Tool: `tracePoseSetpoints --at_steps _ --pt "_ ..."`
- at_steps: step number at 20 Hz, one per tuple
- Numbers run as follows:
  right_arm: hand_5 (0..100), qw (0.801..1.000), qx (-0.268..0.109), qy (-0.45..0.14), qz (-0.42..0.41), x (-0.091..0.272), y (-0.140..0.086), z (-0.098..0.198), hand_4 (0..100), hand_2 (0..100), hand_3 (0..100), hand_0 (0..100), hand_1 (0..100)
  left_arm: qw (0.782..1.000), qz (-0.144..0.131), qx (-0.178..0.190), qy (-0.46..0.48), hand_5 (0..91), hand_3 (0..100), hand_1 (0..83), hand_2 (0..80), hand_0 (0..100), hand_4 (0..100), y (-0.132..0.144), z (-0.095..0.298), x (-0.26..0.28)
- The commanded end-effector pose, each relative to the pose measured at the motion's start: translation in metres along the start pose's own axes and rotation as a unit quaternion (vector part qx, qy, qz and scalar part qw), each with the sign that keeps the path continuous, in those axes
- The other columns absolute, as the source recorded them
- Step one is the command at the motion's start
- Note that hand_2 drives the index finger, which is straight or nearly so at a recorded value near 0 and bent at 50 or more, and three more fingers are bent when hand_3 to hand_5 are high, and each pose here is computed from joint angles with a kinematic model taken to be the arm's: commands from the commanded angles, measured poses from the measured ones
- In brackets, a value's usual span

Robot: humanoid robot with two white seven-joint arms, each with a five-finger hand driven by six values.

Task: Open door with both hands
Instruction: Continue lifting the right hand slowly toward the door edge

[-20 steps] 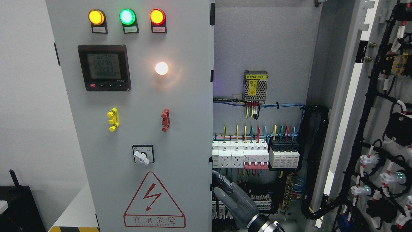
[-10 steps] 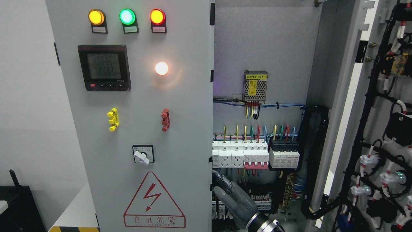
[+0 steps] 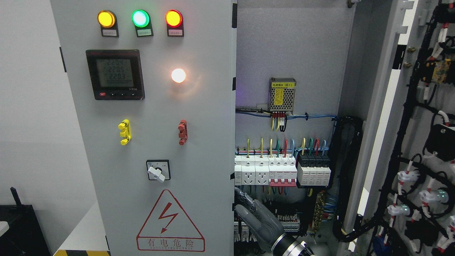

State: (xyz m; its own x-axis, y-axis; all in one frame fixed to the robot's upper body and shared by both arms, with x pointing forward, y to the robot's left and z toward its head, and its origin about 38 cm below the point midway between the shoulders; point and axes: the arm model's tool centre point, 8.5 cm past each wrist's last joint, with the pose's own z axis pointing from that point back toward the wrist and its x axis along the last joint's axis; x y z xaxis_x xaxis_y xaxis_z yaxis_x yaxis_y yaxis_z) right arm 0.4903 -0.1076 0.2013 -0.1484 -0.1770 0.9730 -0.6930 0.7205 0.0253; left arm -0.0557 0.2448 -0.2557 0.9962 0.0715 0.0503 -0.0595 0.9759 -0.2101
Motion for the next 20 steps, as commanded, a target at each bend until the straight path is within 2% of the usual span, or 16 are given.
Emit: tracePoseSetpoints --at_steps 1,20 --pt "0 1.0 0.004 -0.002 -0.001 0.0014 0.0013 -0.0021 0 0 0 12 39 1.0 0.002 -0.016 0.001 0.0 0 38.9 0.0 12 0 -0.0209 -0.0052 -0.0015" --pt "0 1.0 0.019 -0.006 -0.004 0.0043 0.0069 -0.0065 0 0 0 12 39 1.0 0.002 -0.016 0.001 0.0 0 38.9 0.0 12 0 -0.0209 -0.0052 -0.0015"
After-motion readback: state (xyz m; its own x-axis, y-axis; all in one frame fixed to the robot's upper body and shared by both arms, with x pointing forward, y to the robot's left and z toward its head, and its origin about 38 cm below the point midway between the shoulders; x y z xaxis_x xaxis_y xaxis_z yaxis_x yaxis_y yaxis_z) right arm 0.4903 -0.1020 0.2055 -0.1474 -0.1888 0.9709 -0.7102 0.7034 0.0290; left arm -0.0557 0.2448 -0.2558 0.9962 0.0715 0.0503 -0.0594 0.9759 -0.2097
